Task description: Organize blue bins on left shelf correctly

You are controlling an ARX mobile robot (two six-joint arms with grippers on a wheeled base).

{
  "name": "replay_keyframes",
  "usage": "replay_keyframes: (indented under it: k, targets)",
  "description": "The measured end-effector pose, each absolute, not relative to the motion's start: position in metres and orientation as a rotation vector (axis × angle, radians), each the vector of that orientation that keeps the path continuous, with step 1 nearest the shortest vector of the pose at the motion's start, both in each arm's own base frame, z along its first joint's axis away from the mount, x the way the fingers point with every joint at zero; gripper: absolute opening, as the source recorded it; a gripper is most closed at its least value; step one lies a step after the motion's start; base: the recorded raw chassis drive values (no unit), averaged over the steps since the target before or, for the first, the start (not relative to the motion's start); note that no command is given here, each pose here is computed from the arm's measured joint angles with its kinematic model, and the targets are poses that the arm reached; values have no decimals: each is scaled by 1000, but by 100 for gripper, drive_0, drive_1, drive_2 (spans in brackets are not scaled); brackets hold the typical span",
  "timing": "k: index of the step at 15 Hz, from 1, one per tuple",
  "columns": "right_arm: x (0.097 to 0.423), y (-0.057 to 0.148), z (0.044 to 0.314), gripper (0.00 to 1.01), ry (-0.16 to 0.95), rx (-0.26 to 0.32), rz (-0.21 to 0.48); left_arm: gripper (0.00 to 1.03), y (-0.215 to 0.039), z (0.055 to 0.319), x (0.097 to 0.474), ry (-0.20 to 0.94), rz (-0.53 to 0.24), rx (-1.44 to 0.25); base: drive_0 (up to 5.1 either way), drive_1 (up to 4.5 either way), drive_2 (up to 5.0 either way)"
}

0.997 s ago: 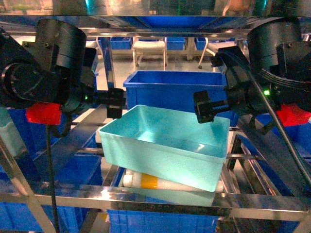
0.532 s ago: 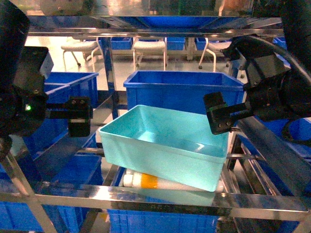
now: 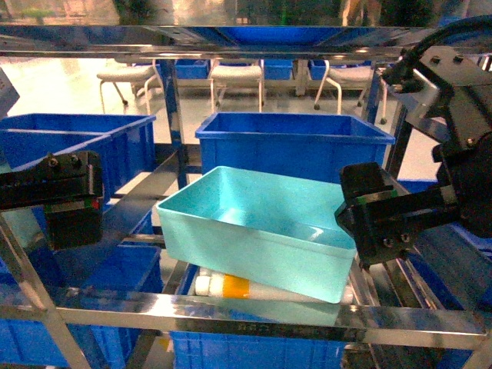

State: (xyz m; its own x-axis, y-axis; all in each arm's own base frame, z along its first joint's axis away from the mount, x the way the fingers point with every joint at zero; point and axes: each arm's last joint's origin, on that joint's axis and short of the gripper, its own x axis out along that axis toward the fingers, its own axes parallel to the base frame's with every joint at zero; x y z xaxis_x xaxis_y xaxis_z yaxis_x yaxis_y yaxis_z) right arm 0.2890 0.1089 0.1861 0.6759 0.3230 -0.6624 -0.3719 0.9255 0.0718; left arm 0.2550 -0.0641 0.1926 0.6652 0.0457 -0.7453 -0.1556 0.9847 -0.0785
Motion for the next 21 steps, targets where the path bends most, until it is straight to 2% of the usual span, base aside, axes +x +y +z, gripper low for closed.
replay_keyframes:
  k: [1, 3, 4, 5, 6, 7, 8, 9, 10, 11, 12, 14, 16, 18, 21]
  targets:
    - [280, 107, 193, 98, 744, -25, 412, 98, -64, 197, 252, 808, 117, -146, 0, 0, 0]
    - [275, 106, 204, 98, 707, 17, 428, 98, -65, 198, 253, 791, 116, -151, 0, 0, 0]
    - [276, 106, 203, 98, 703, 20, 425, 87, -63, 187, 256, 523, 60, -146, 0, 0, 0]
    - [276, 107, 191, 85, 405, -34, 264, 72, -50, 165, 236, 365, 23, -75, 0, 0, 0]
    - [259, 91, 174, 72, 274, -55, 109, 60, -41, 160, 218, 236, 13, -39, 0, 0, 0]
    - [240, 68, 171, 57, 146, -25, 12, 45, -32, 180, 211, 38, 17, -43, 0, 0, 0]
    - [229, 56, 187, 45, 9, 12, -14, 32, -28, 192, 203, -44, 10, -42, 0, 0, 0]
    - [220, 49, 195, 32, -43, 22, -7, 20, -26, 184, 193, -17, -7, -25, 0, 0, 0]
    - [209, 42, 186, 19, -12, 10, 3, 7, -22, 173, 185, 35, -7, -13, 0, 0, 0]
    - [201, 36, 175, 8, 32, 0, 0, 2, -17, 170, 178, 41, 5, -11, 0, 0, 0]
    - [192, 30, 172, 2, 40, -5, -1, 2, -14, 174, 173, 11, 10, -14, 0, 0, 0]
    - [183, 25, 177, 2, 3, 2, 0, 2, -12, 172, 166, -30, 2, -18, 0, 0, 0]
    - [172, 18, 173, 2, -5, 3, -2, 2, -2, 156, 155, 51, -6, -13, 0, 0, 0]
    - [161, 13, 158, 2, 43, -2, -5, 2, 1, 162, 148, 11, 10, -14, 0, 0, 0]
    - [154, 10, 162, 2, 16, 1, 6, 2, 0, 165, 143, 4, 5, -14, 0, 0, 0]
